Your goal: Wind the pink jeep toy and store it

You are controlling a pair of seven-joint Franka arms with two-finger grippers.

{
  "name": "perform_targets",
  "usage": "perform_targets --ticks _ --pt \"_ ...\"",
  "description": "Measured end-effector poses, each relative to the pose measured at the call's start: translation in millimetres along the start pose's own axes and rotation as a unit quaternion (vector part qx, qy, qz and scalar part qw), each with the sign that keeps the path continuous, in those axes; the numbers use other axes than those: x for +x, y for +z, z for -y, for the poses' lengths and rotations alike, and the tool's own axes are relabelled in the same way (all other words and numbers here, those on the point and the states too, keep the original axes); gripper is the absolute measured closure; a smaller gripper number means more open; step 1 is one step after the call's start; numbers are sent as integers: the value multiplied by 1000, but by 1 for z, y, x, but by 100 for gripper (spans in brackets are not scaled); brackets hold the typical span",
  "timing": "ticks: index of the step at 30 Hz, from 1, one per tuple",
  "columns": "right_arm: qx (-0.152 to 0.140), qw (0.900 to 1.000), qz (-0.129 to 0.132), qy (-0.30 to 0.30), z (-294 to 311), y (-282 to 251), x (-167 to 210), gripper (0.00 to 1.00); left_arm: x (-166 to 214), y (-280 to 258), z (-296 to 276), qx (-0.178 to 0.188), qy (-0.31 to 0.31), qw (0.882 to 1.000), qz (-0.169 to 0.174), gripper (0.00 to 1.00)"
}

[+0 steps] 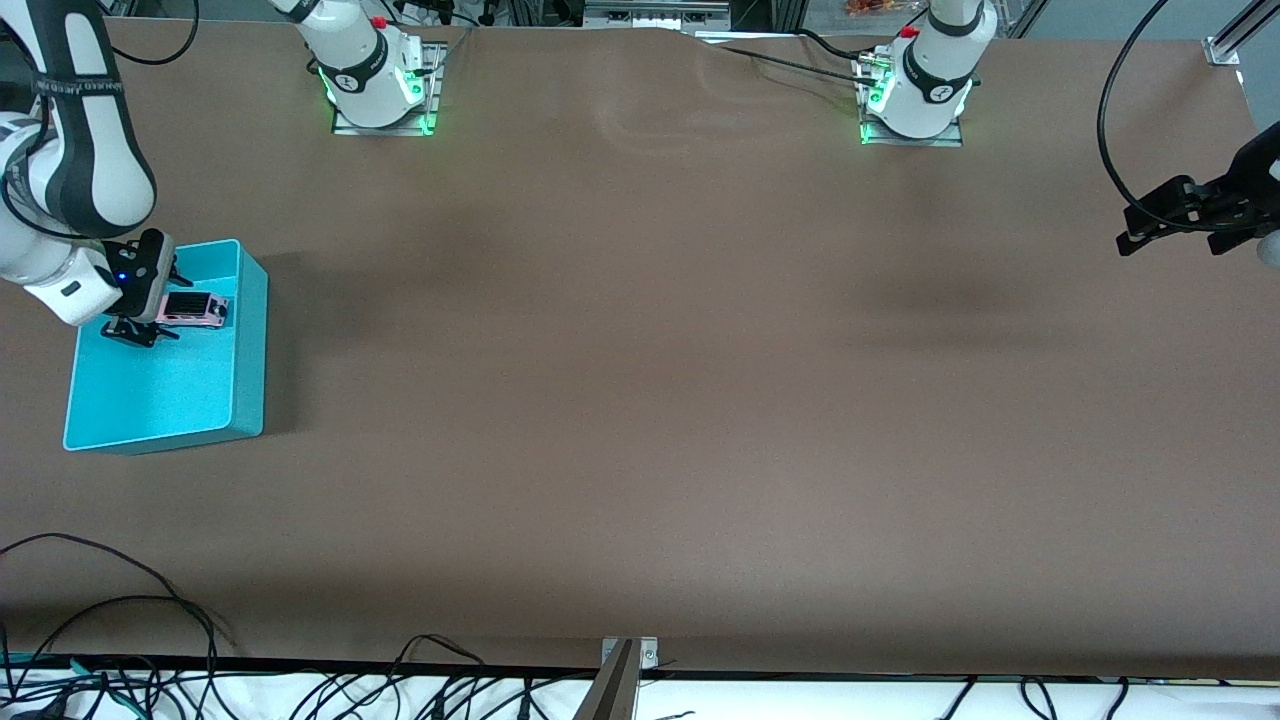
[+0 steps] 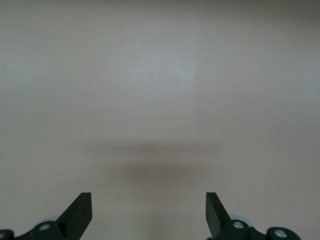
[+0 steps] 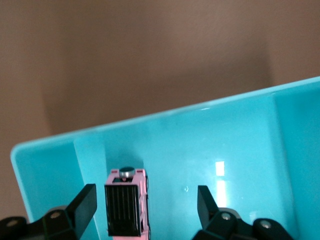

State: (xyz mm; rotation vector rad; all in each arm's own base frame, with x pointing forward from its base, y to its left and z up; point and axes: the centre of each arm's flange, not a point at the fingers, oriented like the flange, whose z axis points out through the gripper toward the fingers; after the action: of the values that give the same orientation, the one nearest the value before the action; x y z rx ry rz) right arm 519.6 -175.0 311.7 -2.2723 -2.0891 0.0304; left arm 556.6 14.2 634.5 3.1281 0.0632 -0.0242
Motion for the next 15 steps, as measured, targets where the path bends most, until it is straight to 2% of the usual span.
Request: perform_targets --ticks 1,4,11,15 --pt "-1 1000 -2 10 0 -4 5 10 0 0 0 0 0 1000 0 0" --pt "-2 999 -7 36 0 -15 18 0 0 0 0 0 0 1000 0 0" --pt "-12 994 -12 108 -1 -35 36 0 0 0 0 0 0 1000 0 0" --pt "-15 987 -15 159 -2 -46 43 0 0 0 0 0 0 1000 0 0"
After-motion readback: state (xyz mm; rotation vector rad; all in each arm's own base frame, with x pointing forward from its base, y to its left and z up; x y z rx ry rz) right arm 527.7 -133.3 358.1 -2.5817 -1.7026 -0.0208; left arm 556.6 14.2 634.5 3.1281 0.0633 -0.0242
